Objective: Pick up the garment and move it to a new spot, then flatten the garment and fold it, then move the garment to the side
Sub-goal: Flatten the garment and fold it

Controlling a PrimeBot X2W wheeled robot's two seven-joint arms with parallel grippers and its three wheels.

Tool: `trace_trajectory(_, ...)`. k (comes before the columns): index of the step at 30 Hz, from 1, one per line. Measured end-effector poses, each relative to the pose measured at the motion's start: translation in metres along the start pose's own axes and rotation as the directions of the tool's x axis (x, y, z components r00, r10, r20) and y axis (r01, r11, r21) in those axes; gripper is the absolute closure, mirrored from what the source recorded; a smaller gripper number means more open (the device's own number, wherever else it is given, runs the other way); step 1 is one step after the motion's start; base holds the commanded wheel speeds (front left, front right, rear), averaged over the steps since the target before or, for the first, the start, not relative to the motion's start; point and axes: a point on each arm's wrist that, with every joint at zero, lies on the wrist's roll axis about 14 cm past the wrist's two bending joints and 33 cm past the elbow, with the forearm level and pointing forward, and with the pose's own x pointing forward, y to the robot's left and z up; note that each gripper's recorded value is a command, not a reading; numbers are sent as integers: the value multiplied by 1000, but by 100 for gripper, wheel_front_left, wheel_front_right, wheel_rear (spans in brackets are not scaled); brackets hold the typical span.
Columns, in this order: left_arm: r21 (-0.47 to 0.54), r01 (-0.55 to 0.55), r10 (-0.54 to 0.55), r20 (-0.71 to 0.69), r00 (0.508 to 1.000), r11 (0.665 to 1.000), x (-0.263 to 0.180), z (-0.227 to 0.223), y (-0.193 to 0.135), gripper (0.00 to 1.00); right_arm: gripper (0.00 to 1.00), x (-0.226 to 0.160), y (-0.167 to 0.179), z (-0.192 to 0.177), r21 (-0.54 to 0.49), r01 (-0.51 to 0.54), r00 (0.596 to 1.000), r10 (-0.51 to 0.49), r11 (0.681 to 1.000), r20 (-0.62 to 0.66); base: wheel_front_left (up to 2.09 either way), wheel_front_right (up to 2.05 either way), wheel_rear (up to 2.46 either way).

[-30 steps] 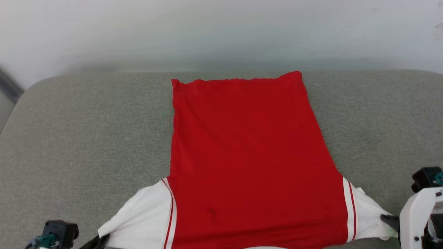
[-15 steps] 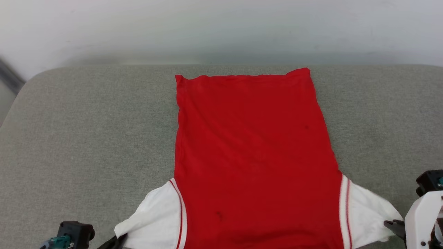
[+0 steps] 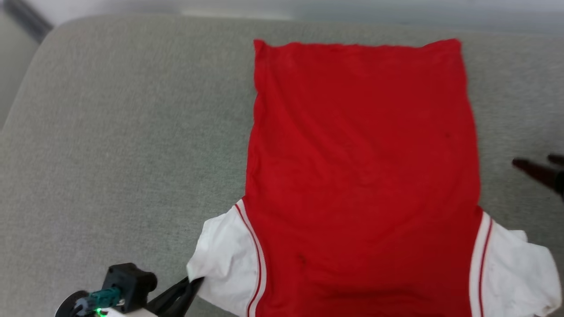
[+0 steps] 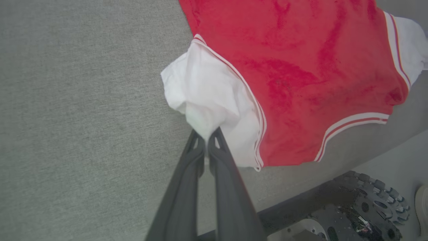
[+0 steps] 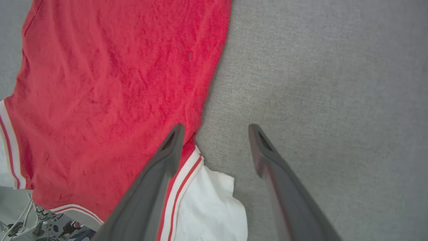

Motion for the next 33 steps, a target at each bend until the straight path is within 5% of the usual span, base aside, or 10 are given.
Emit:
trace_trajectory(12,-4,-15,15,-37,999,1000,15,6,3,100,0,99,18,91,-63,5,987,-15,998,-159,0,0,0)
trace_trajectory(21,-63,-49,44,-84,995,997,19,-6,8,100,0,172,-5,90,-74,126,944,-143,989,-297,0,0,0)
trace_trajectory(30,-90,-99,88,-126,988,991,21,-21,21,100,0,213,4,82,-65,111,930,-127,992,-346,0,0,0)
trace_trajectory(31,-93,-101,89,-126,988,991,22,-22,21,100,24,215,4,80,-64,111,927,-126,992,-353,0,0,0)
trace_trajectory(32,-97,-102,90,-126,988,990,22,-22,20,100,72,217,4,78,-66,113,923,-130,991,-363,0,0,0)
trace_trajectory(33,-101,-103,90,-125,988,990,22,-23,20,100,100,218,3,77,-70,116,920,-134,991,-369,0,0,0)
